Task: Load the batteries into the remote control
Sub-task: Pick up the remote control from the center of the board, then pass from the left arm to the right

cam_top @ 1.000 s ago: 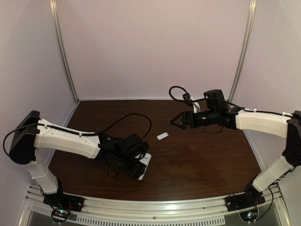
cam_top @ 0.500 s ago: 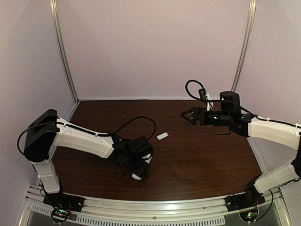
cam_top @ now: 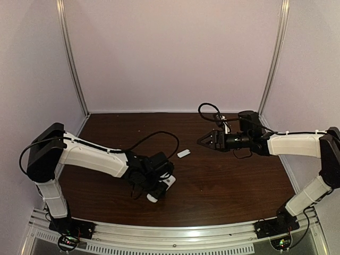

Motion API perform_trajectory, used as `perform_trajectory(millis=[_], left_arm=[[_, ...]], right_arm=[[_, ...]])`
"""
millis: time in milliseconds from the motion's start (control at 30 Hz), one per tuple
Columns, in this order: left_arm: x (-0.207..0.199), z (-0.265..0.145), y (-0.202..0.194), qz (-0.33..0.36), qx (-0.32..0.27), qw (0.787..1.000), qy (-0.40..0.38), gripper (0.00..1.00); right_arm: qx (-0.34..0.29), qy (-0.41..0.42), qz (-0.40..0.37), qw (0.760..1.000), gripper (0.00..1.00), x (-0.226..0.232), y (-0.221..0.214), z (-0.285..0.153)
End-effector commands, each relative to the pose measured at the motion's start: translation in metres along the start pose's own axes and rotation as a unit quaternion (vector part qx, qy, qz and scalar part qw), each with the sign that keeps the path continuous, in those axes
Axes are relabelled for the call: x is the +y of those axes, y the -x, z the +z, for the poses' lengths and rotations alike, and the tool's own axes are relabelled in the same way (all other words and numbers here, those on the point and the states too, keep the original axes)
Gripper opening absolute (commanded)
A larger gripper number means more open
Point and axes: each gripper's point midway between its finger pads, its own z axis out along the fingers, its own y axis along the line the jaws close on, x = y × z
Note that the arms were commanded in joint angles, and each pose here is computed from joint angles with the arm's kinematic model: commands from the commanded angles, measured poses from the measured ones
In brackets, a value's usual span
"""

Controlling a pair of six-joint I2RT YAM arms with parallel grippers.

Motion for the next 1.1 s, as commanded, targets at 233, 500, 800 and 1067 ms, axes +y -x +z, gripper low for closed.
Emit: perform_trajectory(millis=[233, 500, 800, 1067], left_arm=[[-0.027, -0.085, 0.058, 0.148, -0.186, 0.970, -0.056, 0.27], [-0.048, -0.110, 0.074, 0.203, -0.226, 0.951, -0.062, 0.26], [-0.063, -0.122, 0.077, 0.219, -0.250, 0.940, -0.077, 0.24], [-0.071, -0.129, 0.077, 0.235, -0.262, 0.932, -0.086, 0.23]], right_arm=[[0.087, 0.080, 0.070, 0.991, 0.97, 0.024, -0.054, 0.003], [0.124, 0.154, 0.076, 0.977, 0.85, 0.072, -0.076, 0.014], [0.168, 0.164, 0.088, 0.968, 0.71, 0.081, -0.102, 0.031], [0.168, 0.180, 0.095, 0.965, 0.48, 0.090, -0.102, 0.037]])
